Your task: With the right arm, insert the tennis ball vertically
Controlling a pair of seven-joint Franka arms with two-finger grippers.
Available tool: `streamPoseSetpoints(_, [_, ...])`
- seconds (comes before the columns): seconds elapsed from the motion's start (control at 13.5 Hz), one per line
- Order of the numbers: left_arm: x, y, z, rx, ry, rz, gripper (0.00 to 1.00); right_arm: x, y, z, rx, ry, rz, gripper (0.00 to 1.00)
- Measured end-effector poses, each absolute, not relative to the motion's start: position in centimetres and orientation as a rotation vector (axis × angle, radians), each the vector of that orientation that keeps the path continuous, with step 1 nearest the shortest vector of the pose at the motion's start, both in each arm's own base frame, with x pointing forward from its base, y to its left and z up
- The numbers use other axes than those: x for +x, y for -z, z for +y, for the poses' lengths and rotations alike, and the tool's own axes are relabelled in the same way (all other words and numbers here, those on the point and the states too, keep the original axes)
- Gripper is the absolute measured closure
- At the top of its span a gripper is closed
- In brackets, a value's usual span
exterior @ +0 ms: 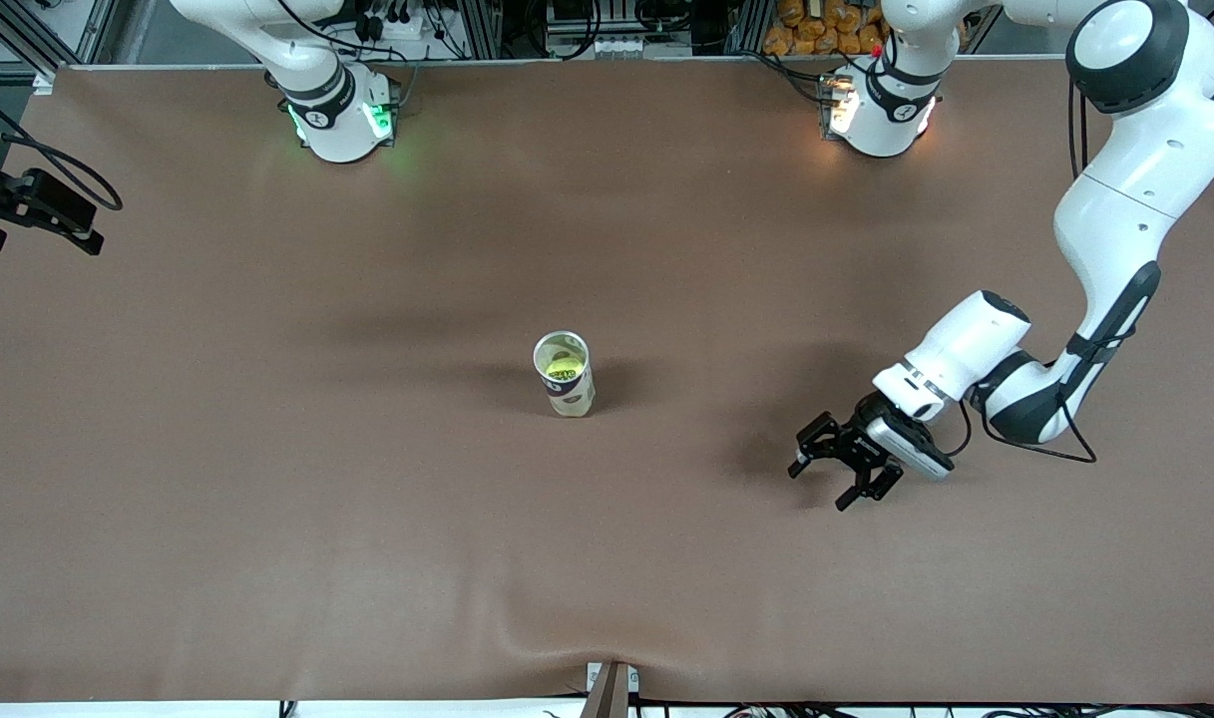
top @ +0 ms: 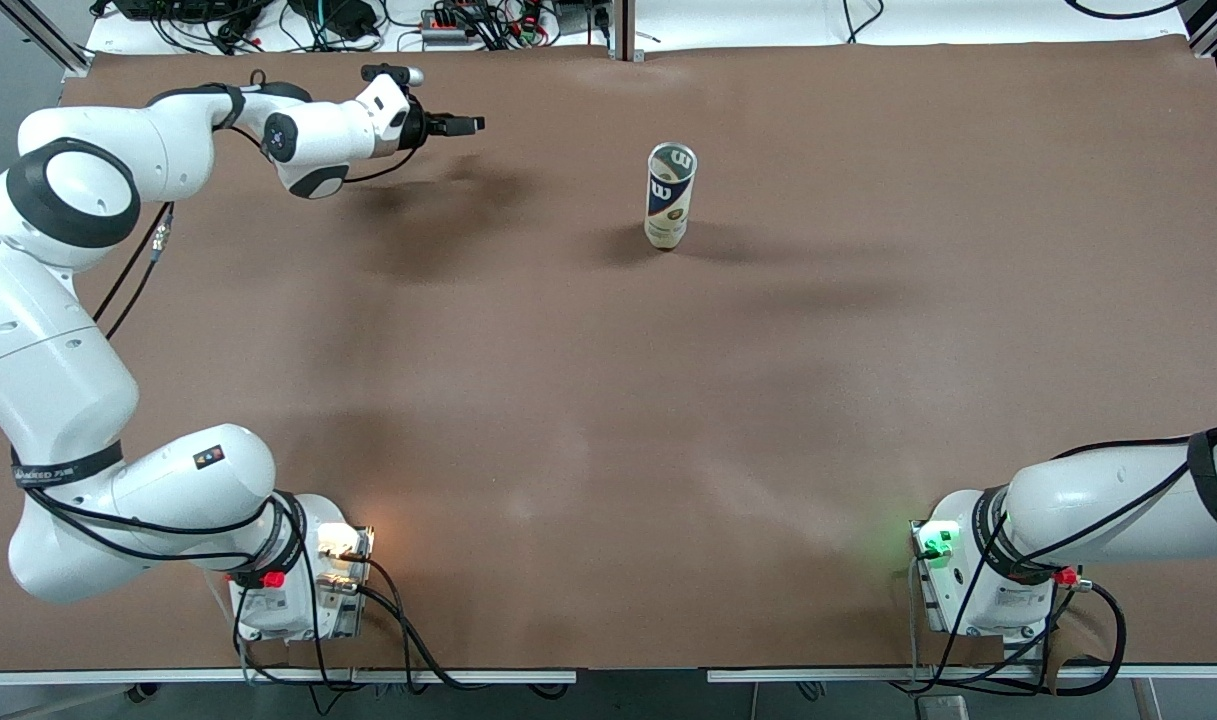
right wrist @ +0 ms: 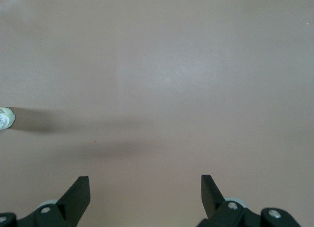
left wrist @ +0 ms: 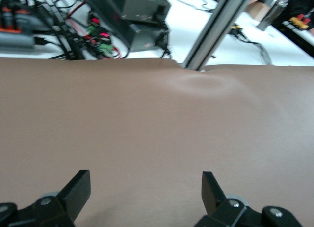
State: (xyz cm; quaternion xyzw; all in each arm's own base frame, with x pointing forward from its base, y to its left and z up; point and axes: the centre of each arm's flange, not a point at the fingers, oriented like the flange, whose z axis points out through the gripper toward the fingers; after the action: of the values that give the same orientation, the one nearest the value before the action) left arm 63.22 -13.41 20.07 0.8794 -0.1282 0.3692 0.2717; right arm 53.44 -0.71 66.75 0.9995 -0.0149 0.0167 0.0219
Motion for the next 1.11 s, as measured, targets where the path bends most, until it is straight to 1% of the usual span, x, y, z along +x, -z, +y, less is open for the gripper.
streamPoseSetpoints(0.22, [64.4, -18.1, -11.7, 2.513, -0.953, -0.267, 0.0, 53.5, -66.7, -0.6, 3.098, -0.05, -0.043, 0.0])
streamPoseSetpoints(0.59, [67.5, -17.9, -11.4, 2.624, -0.932, -0.094, 0.0, 53.5, -66.7, -0.5, 3.101, -0.046, -0.041, 0.0])
streamPoseSetpoints(0.89, [71.5, -19.5, -15.2, 2.765, -0.897, 0.058, 0.0, 53.5, -66.6, -0.5, 3.101, -0.04, -0.041, 0.0])
streamPoseSetpoints(1.11, [73.7, -23.2, -22.6, 2.832, -0.798, 0.132, 0.0, 53.4, -66.6, -0.6, 3.101, -0.037, -0.043, 0.0])
